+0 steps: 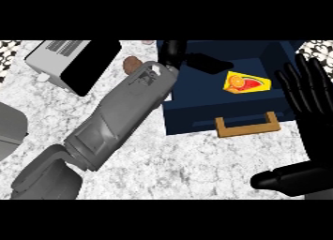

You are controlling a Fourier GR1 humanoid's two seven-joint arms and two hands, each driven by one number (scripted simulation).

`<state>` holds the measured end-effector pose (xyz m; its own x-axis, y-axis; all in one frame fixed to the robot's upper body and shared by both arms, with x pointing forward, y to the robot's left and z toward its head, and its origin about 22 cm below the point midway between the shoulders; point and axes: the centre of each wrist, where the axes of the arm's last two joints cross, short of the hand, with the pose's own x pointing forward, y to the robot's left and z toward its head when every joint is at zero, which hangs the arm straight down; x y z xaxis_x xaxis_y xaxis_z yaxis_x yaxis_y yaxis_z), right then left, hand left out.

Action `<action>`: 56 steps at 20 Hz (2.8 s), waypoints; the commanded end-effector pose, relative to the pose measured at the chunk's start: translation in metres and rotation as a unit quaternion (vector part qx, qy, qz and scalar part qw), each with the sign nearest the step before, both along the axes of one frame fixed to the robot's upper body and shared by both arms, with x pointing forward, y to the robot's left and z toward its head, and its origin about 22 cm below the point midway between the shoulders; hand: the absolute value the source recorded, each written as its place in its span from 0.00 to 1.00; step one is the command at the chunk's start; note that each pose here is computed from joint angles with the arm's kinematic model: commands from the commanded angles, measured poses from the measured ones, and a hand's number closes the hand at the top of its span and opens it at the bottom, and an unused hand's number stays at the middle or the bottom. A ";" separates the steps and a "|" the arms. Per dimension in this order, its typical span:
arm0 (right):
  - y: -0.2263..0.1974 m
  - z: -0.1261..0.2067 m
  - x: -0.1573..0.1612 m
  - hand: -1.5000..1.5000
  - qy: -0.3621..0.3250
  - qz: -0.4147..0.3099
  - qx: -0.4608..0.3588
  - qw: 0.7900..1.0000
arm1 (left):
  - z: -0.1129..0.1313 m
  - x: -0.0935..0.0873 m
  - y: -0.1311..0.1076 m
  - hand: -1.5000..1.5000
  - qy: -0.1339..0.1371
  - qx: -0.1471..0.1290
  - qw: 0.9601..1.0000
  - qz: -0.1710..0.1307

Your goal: Pick up the cup, place it into the drawer and close the drawer

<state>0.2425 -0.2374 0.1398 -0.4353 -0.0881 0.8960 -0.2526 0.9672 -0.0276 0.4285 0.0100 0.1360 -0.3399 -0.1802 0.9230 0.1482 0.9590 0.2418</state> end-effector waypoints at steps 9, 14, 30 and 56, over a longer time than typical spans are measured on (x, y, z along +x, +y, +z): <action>-0.010 0.012 -0.006 0.00 0.006 0.029 0.036 0.999 | 0.017 -0.006 -0.009 0.00 -0.038 -0.144 0.987 -0.057; -0.028 0.000 -0.013 1.00 0.007 0.028 0.013 0.999 | 0.010 -0.011 0.001 0.00 -0.004 -0.181 0.981 -0.065; -0.021 0.001 -0.039 1.00 0.033 0.034 -0.216 0.975 | -0.016 -0.045 0.143 0.00 0.006 -0.228 0.973 0.017; 0.011 -0.119 0.048 0.00 0.015 0.005 -0.522 0.853 | -0.069 -0.156 0.315 0.00 0.022 -0.246 0.968 0.035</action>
<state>0.2831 -0.2242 0.0418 -0.4277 0.7309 0.5318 -0.2591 0.4645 -0.8468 0.2792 0.3009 0.0640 -0.3031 0.2639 0.9157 0.0842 0.9646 -0.2501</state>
